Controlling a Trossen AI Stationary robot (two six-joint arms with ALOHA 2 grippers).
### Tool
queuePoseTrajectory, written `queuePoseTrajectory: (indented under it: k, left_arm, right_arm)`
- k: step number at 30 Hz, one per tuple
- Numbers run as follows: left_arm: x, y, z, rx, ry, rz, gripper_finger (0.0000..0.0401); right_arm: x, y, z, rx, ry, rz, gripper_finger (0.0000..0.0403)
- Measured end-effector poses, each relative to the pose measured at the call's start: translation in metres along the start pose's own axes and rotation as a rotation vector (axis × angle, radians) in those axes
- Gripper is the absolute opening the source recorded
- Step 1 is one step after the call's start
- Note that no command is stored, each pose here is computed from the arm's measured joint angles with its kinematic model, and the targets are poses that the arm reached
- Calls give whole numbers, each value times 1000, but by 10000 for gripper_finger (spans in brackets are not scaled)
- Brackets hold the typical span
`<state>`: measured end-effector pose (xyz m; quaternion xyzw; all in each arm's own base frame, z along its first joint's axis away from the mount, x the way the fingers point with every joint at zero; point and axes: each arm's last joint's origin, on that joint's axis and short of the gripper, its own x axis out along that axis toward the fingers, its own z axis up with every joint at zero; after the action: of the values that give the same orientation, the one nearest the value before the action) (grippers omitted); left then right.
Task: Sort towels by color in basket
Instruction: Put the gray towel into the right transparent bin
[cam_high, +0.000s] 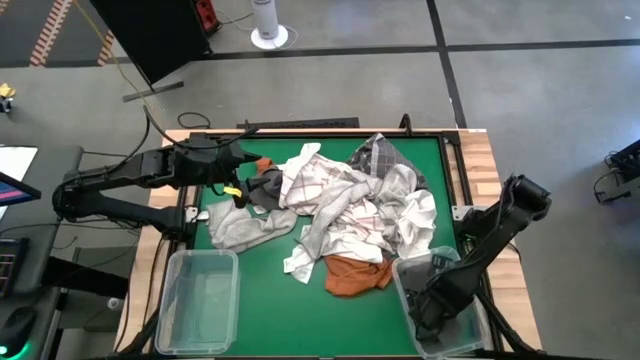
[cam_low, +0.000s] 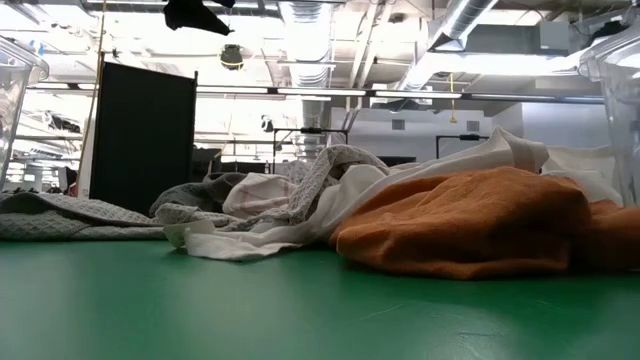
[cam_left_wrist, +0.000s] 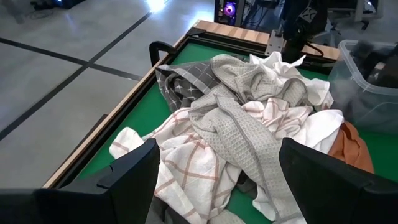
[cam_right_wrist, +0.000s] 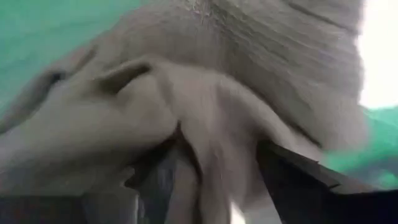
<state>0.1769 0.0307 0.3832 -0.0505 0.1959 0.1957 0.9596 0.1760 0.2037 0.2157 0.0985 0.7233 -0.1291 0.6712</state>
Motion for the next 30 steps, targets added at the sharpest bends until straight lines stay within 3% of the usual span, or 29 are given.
queuePoseTrajectory:
  k: [6,11,16,22,26,30]
  left_arm:
    - [0,0,0,0,0,0,316]
    - [0,0,0,1,5,0,316]
    - [6,-3,-4,32,46,-19,316]
    - [23,-16,-20,69,100,-76,316]
    - [36,-20,-35,92,158,-74,316]
    - [48,-20,-51,86,215,-43,316]
  right_arm:
    - [-73,-4,-8,11,-30,-81,270]
    - [-106,-9,-10,-25,-252,-37,270]
    - [-125,-33,-7,-31,-502,-95,270]
    - [-146,-75,5,-17,-832,-263,270]
    - [-153,-95,23,-7,-941,-366,270]
    - [-146,-113,46,-26,-954,-418,270]
